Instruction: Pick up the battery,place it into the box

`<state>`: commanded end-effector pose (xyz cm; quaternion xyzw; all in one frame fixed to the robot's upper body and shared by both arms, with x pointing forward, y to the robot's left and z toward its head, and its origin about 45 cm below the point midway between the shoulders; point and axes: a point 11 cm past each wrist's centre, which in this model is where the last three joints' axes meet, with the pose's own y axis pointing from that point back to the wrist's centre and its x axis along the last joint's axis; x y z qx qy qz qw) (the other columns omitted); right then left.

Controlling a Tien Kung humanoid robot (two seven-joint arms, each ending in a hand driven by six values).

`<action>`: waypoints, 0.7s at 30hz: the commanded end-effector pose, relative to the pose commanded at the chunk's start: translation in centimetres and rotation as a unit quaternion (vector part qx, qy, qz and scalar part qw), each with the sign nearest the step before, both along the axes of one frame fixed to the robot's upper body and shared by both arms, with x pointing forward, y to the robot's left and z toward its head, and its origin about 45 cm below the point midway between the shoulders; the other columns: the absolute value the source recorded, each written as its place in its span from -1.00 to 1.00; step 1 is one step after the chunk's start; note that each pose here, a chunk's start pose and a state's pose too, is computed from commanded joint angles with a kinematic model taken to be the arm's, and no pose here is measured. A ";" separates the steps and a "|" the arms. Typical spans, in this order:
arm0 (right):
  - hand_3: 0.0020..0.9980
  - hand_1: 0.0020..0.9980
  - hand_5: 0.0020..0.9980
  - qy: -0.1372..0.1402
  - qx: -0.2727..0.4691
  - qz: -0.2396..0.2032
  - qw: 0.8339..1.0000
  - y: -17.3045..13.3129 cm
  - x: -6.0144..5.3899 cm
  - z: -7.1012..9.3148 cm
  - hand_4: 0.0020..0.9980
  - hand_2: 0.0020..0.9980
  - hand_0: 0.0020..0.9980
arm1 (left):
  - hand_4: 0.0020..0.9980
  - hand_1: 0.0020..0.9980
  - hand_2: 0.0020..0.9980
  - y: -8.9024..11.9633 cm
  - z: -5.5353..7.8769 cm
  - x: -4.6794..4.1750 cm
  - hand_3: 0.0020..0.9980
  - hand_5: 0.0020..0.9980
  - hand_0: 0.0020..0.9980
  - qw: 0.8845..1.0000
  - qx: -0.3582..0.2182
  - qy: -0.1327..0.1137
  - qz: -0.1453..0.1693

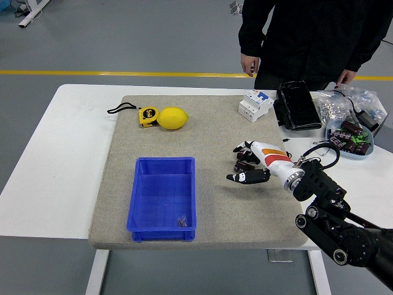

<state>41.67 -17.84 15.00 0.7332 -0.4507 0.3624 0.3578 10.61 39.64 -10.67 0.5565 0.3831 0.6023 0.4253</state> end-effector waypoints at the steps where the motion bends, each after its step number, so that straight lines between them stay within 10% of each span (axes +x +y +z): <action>1: 0.41 0.04 -0.18 0.002 -0.002 -0.001 1.000 -0.1 0.0 -0.2 1.00 0.11 -0.10 | 0.27 0.36 0.36 0.0 0.0 0.00 0.17 0.08 0.44 1.000 0.000 0.000 0.000; 21: 0.34 0.00 -0.19 0.003 -0.035 -0.003 0.999 -0.3 0.6 -1.8 0.98 0.07 -0.13 | 0.27 0.36 0.37 -0.4 0.0 0.50 0.17 0.08 0.44 1.000 -0.003 -0.004 -0.004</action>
